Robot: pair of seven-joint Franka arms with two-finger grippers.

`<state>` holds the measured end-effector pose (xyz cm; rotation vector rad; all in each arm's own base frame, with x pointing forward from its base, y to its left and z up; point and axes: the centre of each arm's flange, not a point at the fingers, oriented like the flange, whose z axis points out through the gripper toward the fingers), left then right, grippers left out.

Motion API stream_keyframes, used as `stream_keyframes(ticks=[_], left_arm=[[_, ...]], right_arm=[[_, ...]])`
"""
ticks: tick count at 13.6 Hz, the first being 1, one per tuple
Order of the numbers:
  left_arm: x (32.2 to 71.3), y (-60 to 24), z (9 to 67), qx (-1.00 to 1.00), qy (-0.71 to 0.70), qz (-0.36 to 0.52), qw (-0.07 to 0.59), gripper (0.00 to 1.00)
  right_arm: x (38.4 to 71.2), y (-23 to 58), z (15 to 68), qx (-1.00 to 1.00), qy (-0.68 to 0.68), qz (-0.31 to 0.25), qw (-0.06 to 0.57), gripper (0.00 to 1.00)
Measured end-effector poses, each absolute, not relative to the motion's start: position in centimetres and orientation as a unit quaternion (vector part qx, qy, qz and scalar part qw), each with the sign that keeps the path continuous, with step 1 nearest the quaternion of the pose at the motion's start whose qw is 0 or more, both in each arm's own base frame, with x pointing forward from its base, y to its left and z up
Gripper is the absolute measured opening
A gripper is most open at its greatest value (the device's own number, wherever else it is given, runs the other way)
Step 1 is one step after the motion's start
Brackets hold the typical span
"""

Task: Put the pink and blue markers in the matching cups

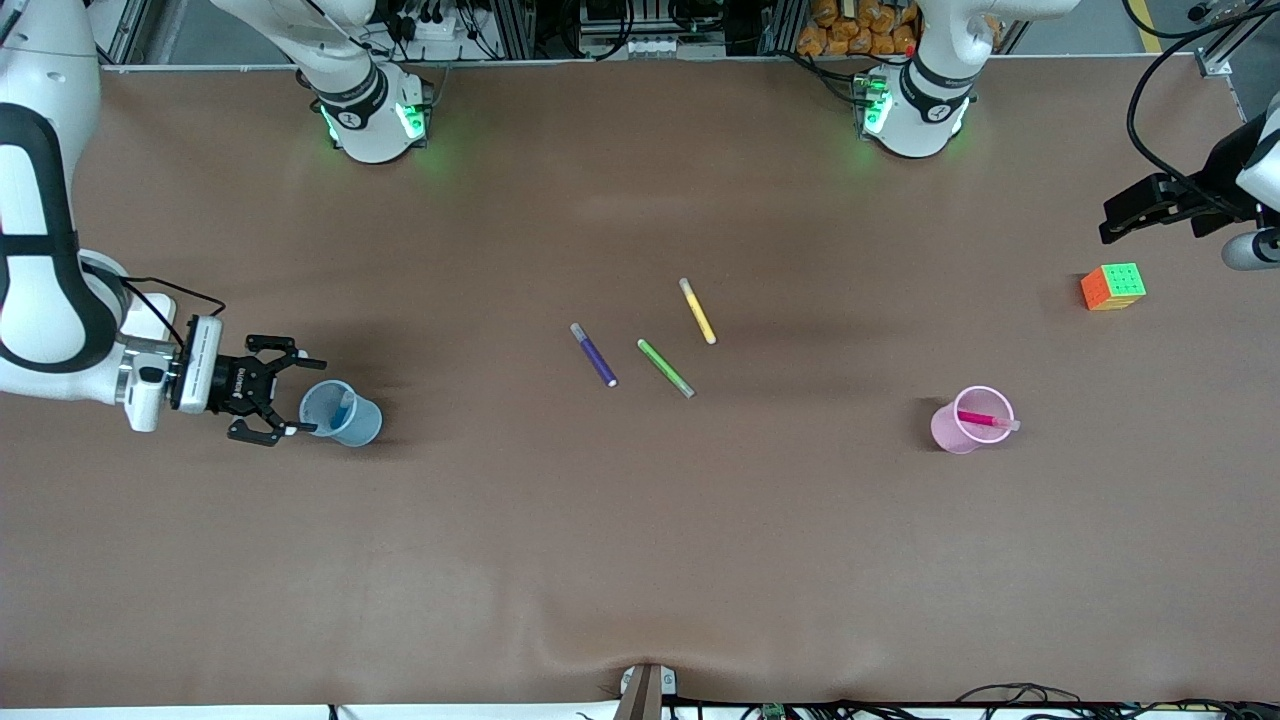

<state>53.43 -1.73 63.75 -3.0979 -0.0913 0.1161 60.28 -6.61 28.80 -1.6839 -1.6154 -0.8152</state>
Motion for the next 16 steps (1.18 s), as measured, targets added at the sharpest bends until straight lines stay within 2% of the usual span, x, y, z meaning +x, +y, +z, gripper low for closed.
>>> stream_keyframes(ticks=[3,7,16], left_arm=[[53.3,-1.8,63.9,-0.999,-0.029,0.036,0.020,1.00],[53.3,-2.3,64.2,-0.999,-0.024,0.033,0.019,1.00],[53.3,-1.9,64.3,-0.999,-0.027,0.032,0.019,1.00]], right_arm=[[60.5,-5.8,31.0,-0.671,-0.597,-0.287,0.333,1.00],[60.8,-4.0,34.8,-0.722,-0.565,-0.226,0.328,1.00],[60.1,0.4,43.1,-0.835,-0.454,-0.132,0.280,1.00]])
